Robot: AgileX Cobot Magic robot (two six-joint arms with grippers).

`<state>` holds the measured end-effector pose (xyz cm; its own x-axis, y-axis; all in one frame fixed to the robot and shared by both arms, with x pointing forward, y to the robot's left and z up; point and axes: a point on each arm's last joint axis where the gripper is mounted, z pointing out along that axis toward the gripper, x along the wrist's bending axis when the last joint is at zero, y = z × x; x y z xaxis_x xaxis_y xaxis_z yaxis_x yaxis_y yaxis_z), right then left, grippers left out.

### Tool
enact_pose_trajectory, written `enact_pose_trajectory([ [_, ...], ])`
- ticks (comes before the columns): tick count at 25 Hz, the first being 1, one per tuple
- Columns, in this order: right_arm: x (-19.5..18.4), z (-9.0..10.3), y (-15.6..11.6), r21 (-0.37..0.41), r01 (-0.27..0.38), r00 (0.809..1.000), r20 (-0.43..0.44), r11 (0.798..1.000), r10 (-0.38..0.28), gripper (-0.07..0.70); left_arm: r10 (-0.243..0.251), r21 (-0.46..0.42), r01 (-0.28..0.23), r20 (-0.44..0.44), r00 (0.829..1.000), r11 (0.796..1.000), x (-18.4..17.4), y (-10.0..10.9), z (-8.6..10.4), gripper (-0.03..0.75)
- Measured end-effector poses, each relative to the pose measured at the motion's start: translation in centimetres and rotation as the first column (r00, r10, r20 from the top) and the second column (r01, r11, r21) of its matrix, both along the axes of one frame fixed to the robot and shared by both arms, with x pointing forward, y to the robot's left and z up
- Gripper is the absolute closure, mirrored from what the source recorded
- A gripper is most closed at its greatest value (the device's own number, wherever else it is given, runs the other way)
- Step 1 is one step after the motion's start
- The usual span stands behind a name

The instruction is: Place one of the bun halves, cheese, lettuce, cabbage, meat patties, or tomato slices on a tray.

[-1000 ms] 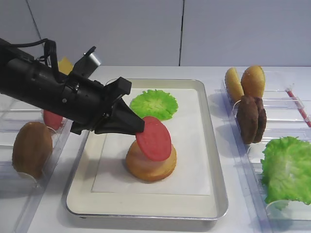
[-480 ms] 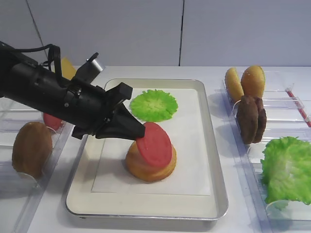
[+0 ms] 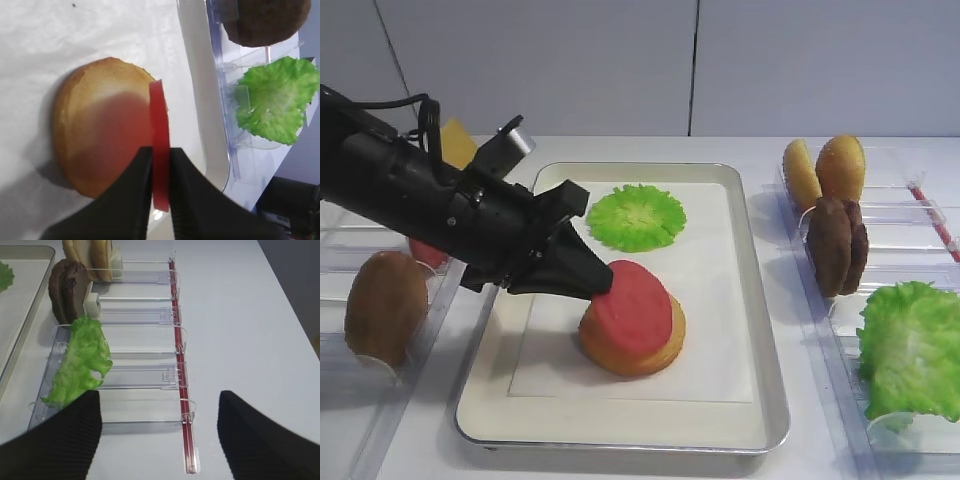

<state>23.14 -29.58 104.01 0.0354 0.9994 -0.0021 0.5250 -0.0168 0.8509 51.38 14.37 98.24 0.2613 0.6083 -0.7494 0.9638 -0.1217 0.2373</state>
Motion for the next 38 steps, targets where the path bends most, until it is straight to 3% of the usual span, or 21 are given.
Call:
enact_pose_trajectory([
  [2, 0.0, 0.0, 0.0, 0.000, 0.000, 1.000, 0.000, 1.000, 0.000, 0.104, -0.005, 0.001, 0.005, -0.001, 1.000, 1.000, 0.0, 0.0, 0.0, 0.554],
  [6, 0.0, 0.0, 0.0, 0.000, 0.000, 1.000, 0.000, 1.000, 0.000, 0.104, -0.010, 0.000, 0.010, -0.004, 1.000, 1.000, -0.1, 0.0, 0.0, 0.295],
  [9, 0.0, 0.0, 0.0, 0.000, 0.000, 1.000, 0.000, 1.000, 0.000, 0.104, -0.012, 0.001, 0.012, -0.002, 1.000, 1.000, -0.1, 0.0, 0.0, 0.158],
  [14, 0.0, 0.0, 0.0, 0.000, 0.000, 1.000, 0.000, 1.000, 0.000, 0.103, -0.053, 0.134, 0.048, 0.032, 0.998, 0.990, 0.8, 0.5, 0.8, 0.111],
  [20, 0.0, 0.0, 0.0, 0.000, 0.000, 1.000, 0.000, 1.000, 0.000, 0.104, -0.090, 0.244, 0.072, 0.062, 0.994, 0.967, 2.4, 0.9, 3.6, 0.107],
  [23, 0.0, 0.0, 0.0, 0.000, 0.000, 1.000, 0.000, 1.000, 0.000, 0.104, -0.122, 0.359, 0.095, 0.053, 0.991, 0.928, 2.8, 1.5, 5.3, 0.111],
  [24, 0.0, 0.0, 0.0, 0.000, 0.000, 1.000, 0.000, 1.000, 0.000, 0.104, -0.126, 0.418, 0.092, 0.054, 0.991, 0.904, 2.7, 1.9, 5.6, 0.111],
  [25, 0.0, 0.0, 0.0, 0.000, 0.000, 1.000, 0.000, 1.000, 0.000, 0.104, -0.139, 0.500, 0.090, 0.062, 0.988, 0.862, 2.3, 2.5, 6.0, 0.111],
  [27, 0.0, 0.0, 0.0, 0.000, 0.000, 1.000, 0.000, 1.000, 0.000, 0.104, -0.142, 0.651, 0.052, 0.087, 0.986, 0.757, 1.3, 3.8, 7.4, 0.111],
  [29, 0.0, 0.0, 0.0, 0.000, 0.000, 1.000, 0.000, 1.000, 0.000, 0.104, -0.130, 0.728, -0.017, 0.146, 0.981, 0.685, 0.0, 5.0, 9.5, 0.111],
  [31, 0.0, 0.0, 0.0, 0.000, 0.000, 1.000, 0.000, 1.000, 0.000, 0.104, -0.106, 0.729, -0.104, 0.236, 0.966, 0.677, -1.6, 6.0, 12.2, 0.111],
  [34, 0.0, 0.0, 0.0, 0.000, 0.000, 1.000, 0.000, 1.000, 0.000, 0.104, -0.065, 0.670, -0.236, 0.391, 0.918, 0.704, -5.7, 7.7, 15.6, 0.111],
  [37, 0.0, 0.0, 0.0, 0.000, 0.000, 1.000, 0.000, 1.000, 0.000, 0.104, -0.034, 0.588, -0.328, 0.519, 0.854, 0.739, -10.5, 9.6, 16.8, 0.112],
  [38, 0.0, 0.0, 0.0, 0.000, 0.000, 1.000, 0.000, 1.000, 0.000, 0.104, -0.030, 0.575, -0.341, 0.538, 0.842, 0.744, -11.9, 10.2, 16.6, 0.112],
])
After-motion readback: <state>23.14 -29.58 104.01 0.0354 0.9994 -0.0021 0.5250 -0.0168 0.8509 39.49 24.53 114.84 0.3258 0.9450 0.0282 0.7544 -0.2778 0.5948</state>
